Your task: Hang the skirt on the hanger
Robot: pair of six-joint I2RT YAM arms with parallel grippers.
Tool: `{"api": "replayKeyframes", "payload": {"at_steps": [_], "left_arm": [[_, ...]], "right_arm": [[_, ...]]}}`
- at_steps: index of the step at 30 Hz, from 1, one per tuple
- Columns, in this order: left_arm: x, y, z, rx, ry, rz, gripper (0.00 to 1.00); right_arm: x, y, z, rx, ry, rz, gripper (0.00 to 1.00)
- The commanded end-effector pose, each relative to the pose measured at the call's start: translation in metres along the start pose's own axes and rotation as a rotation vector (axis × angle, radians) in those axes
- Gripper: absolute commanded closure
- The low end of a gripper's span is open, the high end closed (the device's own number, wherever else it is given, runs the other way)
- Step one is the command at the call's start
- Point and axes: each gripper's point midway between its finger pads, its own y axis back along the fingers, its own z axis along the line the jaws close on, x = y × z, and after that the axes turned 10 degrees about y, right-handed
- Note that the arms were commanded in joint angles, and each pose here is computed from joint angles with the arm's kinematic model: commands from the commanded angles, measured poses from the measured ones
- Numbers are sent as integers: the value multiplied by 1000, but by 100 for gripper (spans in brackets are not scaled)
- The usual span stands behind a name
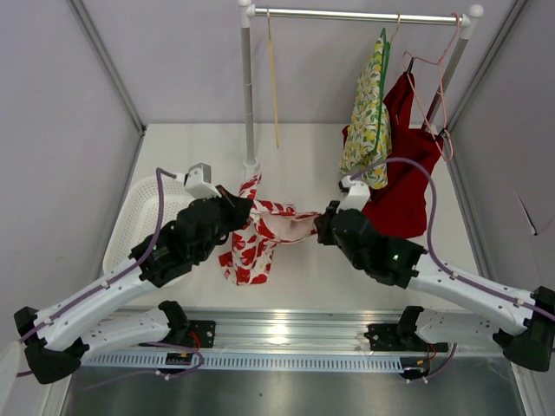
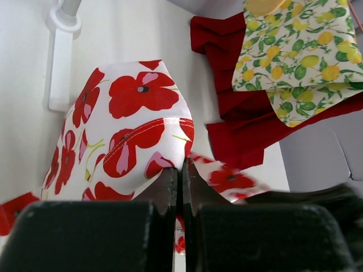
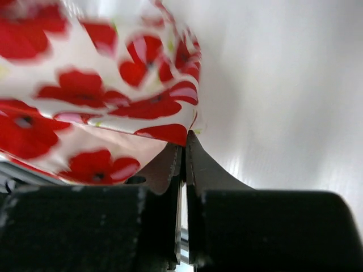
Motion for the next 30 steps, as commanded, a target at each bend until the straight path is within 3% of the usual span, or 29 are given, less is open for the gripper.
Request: {"api": "replayKeyframes", "payload": {"at_steps": [1, 6, 8, 14, 19, 23, 28, 30], "left_arm": [[-4, -6, 0, 30, 104, -61, 100], [-5, -33, 9, 55, 138, -68, 100], [-29, -45, 2, 116, 183, -124, 100], [-72, -75, -42, 360, 162, -163, 100], [-86, -76, -69, 470, 106, -182, 100], [-70, -73, -52, 478, 115, -171, 99], [-5, -71, 14, 407, 208, -65, 97], [29, -66, 51, 328, 249, -29, 87]], "right_arm": [[-67, 18, -26, 112, 34, -139, 100], [-130, 0, -50, 188, 82, -210, 100], [-159, -5, -52, 170, 103, -235, 100], [-231, -28, -75, 212, 122, -320, 100], [-252, -21, -78, 231, 144, -337, 100], [-238, -6, -79, 222, 128, -317, 100], [-144, -5, -91, 222, 75, -150, 100], [-94, -4, -90, 193, 69, -73, 100]]}}
